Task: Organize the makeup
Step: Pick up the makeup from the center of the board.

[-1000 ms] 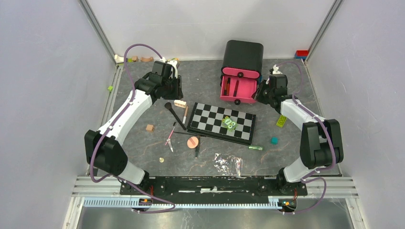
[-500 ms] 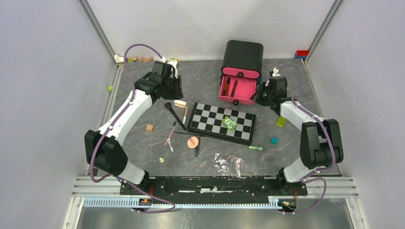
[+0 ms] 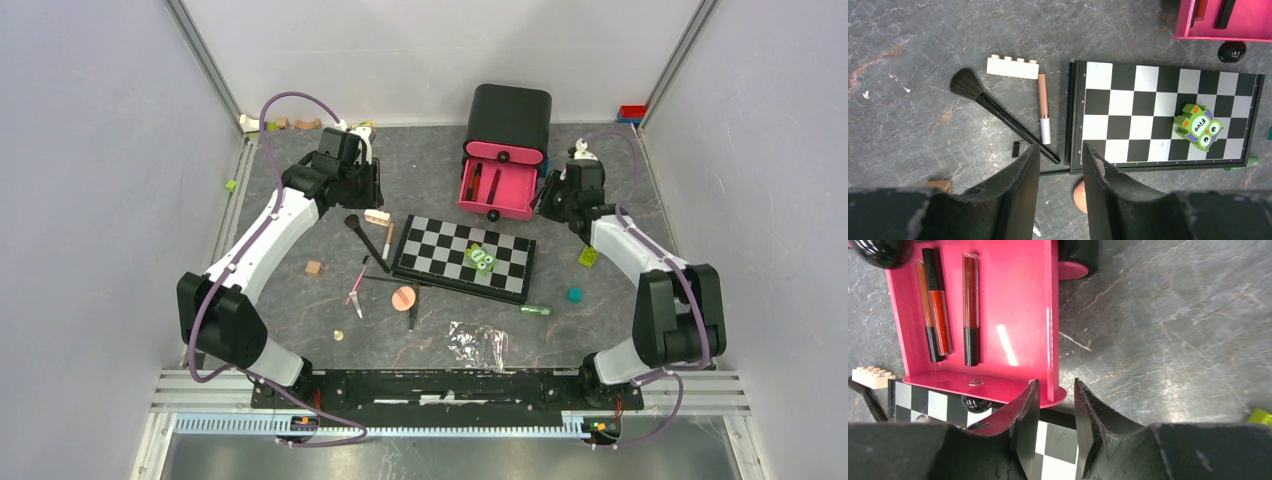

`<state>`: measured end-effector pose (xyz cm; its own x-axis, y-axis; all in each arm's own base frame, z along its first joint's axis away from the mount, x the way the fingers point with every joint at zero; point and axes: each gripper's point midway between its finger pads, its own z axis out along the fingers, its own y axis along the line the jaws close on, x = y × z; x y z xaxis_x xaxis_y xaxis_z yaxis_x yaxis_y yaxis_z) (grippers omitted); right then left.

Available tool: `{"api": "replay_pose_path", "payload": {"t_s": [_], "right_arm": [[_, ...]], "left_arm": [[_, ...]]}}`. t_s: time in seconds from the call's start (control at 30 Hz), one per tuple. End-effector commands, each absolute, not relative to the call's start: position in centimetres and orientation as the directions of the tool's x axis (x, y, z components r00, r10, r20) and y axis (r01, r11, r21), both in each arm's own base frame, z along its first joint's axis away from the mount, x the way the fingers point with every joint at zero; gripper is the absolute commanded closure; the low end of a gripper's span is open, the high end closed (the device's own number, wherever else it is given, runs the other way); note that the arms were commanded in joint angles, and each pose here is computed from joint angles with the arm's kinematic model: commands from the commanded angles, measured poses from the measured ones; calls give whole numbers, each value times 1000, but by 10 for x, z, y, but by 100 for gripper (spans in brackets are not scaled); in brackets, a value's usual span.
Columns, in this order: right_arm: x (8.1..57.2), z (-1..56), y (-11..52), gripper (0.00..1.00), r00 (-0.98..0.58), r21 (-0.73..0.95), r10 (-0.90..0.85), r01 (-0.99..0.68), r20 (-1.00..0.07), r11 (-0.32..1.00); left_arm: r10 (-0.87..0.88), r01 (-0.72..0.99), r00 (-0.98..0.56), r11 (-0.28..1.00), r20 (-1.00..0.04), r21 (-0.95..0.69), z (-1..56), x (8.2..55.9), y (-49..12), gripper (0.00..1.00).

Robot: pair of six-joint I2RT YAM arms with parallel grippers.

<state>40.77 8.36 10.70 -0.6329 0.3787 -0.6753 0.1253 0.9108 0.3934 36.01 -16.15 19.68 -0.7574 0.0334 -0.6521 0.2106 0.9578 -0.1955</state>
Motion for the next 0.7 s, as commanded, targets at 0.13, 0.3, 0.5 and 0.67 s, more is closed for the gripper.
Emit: {"api": "replay_pose_path", "payload": {"t_s": [0.13,0.3,0.5,0.67], "right_arm": [[386,161,46,60,-492,261,307,163,-815,952],[352,154,43,58,-557,177,198,92,-806,980],[287,114,67,50,-747,147,29,-92,-664,985],[240,88,96,31,-810,124,-85,-190,-580,974]], "left_arm": [[19,218,-706,957,-708,-192,217,365,-159,54],[18,210,-702,961,-712,-182,218,365,-156,54],[20,209,-704,961,-709,-180,216,366,-156,53],[21,214,-708,959,-705,-187,215,366,-158,53]]}}
